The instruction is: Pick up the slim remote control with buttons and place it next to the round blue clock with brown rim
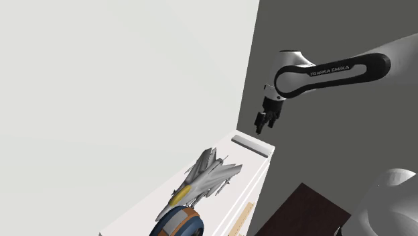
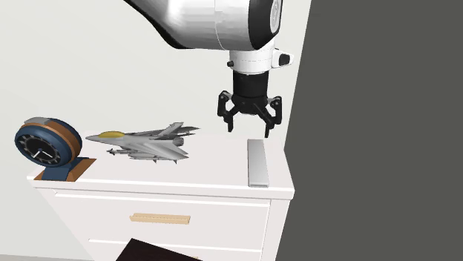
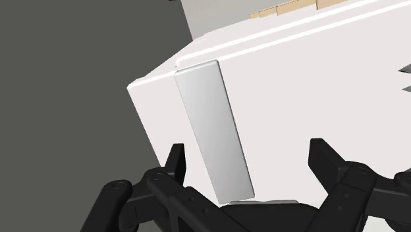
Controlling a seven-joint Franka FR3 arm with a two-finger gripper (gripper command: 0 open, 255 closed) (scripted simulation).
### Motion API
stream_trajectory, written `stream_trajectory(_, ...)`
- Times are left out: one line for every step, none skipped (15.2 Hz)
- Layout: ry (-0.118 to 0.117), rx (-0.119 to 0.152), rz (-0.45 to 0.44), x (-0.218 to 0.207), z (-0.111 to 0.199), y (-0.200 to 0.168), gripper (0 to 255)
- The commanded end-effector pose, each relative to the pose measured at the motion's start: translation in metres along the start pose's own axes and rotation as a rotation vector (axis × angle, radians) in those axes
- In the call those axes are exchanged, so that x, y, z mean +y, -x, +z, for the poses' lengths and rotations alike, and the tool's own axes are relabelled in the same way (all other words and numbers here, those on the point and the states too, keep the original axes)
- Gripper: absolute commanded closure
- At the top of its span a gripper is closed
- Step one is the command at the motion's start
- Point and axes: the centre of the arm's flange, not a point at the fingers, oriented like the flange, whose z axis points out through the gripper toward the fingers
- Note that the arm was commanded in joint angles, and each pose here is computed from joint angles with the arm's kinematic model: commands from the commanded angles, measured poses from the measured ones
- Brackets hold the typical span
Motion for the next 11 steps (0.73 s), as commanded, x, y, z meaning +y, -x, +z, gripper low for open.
stream_trajectory(-0.005, -0.007, -0.011, 0.007, 0.021, -0.016, 0)
stream_trajectory(-0.008, -0.011, -0.016, 0.009, 0.032, -0.023, 0)
stream_trajectory(-0.011, -0.016, -0.022, 0.012, 0.043, -0.031, 0)
stream_trajectory(-0.014, -0.02, -0.027, 0.014, 0.054, -0.038, 0)
stream_trajectory(-0.017, -0.024, -0.032, 0.016, 0.065, -0.045, 0)
stream_trajectory(-0.02, -0.028, -0.038, 0.019, 0.077, -0.053, 0)
stream_trajectory(-0.023, -0.032, -0.043, 0.021, 0.088, -0.06, 0)
stream_trajectory(-0.026, -0.036, -0.048, 0.023, 0.099, -0.067, 0)
stream_trajectory(-0.026, -0.037, -0.049, 0.024, 0.102, -0.069, 0)
stream_trajectory(-0.026, -0.037, -0.049, 0.023, 0.108, -0.069, 0)
stream_trajectory(-0.026, -0.037, -0.049, 0.023, 0.113, -0.068, 0)
